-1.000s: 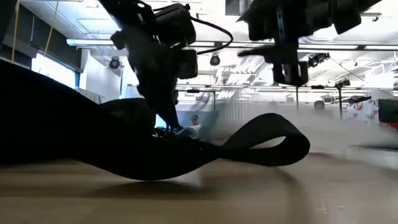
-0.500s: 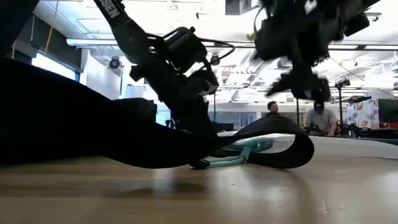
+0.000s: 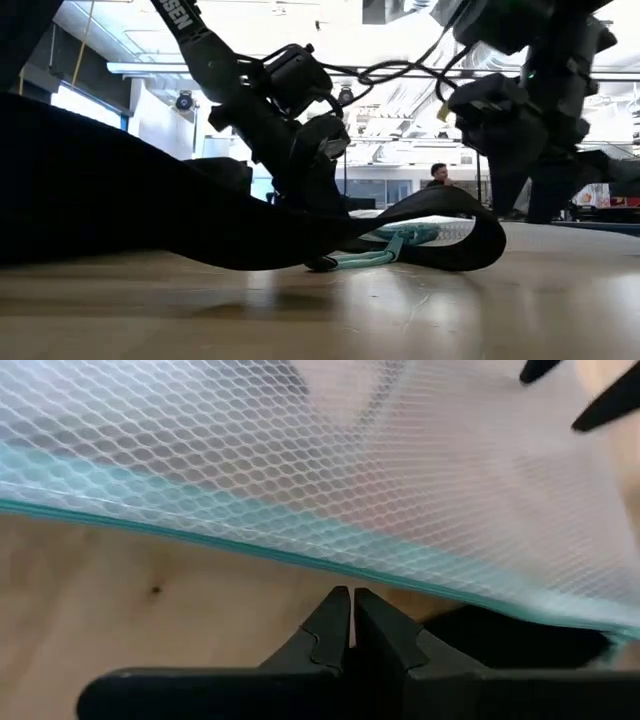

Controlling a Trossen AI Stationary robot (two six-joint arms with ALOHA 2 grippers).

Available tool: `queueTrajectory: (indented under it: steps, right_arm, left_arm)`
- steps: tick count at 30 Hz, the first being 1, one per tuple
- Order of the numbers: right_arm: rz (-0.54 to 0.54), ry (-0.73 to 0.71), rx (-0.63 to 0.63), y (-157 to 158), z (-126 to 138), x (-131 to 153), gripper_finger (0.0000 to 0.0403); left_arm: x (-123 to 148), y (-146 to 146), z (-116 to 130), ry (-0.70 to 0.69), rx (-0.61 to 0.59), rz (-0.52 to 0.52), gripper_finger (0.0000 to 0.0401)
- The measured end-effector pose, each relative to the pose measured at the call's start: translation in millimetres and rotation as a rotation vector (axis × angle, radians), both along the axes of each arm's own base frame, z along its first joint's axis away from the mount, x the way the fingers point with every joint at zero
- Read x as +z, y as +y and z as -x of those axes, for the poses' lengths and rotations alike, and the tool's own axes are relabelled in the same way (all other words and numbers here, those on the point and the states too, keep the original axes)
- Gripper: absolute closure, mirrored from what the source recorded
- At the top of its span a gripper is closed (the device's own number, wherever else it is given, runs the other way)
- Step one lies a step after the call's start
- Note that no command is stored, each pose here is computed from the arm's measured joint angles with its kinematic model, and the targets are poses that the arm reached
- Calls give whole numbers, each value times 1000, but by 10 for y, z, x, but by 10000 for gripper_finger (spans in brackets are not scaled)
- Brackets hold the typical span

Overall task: Unpack backpack
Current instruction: Open the transparent zip bag

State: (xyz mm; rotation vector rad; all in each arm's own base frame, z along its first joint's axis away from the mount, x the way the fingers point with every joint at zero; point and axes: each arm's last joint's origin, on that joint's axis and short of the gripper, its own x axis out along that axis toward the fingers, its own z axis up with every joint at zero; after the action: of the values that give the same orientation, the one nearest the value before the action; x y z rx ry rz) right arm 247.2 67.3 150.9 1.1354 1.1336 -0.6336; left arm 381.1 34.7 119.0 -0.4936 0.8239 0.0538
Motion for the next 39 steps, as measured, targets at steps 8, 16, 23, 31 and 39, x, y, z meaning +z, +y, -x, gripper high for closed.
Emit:
queueTrajectory:
  steps: [8,16,23,31,39]
  right_arm:
    - [-122,-211,-88,386,-99,91,208]
    - [59,-643,-259,485,-250,359,208]
    - [133,-739,-36,87,-406,546,208]
    - [117,-672,267,-900,-439,459,208]
    - [245,-370,365,-1736,-72,412,208]
  left_arm:
    - [30,2,-27,-48,-39,4,401]
    - [305,245,-6,-159,29,13,401]
    - [966,188,296,-177,41,-67,401]
    - [1415,-117,557,-207,154,-63,401]
    - [1136,-499,204,-306,312,79,401]
